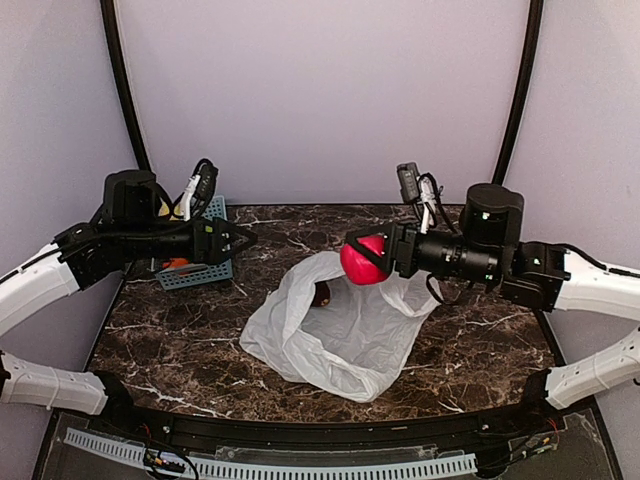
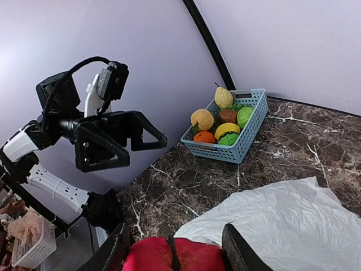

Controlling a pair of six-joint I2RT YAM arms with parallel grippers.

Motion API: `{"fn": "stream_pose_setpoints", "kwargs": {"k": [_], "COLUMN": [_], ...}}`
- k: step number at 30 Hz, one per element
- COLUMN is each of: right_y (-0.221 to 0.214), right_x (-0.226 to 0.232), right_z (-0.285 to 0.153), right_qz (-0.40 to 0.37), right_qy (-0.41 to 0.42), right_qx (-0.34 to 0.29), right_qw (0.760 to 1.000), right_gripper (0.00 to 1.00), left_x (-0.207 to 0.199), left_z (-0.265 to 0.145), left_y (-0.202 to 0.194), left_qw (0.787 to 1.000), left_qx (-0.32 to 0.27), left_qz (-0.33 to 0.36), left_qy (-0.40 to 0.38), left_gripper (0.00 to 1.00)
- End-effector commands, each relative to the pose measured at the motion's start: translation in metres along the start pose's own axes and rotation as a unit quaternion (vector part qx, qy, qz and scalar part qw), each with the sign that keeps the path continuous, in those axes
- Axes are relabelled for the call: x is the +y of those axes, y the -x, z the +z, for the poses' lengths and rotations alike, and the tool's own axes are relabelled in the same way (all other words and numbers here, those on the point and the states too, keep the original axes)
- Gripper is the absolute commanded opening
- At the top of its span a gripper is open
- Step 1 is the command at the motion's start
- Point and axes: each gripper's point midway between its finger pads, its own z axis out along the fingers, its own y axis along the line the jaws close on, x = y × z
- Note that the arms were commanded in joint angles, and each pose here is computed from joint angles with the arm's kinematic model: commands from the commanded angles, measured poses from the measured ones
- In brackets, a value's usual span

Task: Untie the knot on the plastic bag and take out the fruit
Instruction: Pass from the right arm to the left

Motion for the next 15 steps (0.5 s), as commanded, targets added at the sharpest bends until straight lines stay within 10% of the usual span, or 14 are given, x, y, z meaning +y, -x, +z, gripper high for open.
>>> {"fn": "stream_pose_setpoints", "kwargs": {"k": [1,15], "right_y": [0.023,0.033], "right_x": [0.035,0.073], "right_z": [0.012,0.050], "right_qz": [-0.015,-0.007], "right_qy": [0.069,0.132], "right_qx": [-0.030,-0.053], "right_qw": [0.997,0.990], "right_gripper": [0.25,0.25], "left_x": [-0.068,-0.128], "left_z": [0.007,0.025], "left_y": [-0.014,-0.016], "left_qw": [0.992,0.964], "left_qx": [0.024,-0.003], "left_qz": [-0.002,-0.041], "left_qy": [-0.122,-0.264], "left_gripper": [0.84,0.86]}}
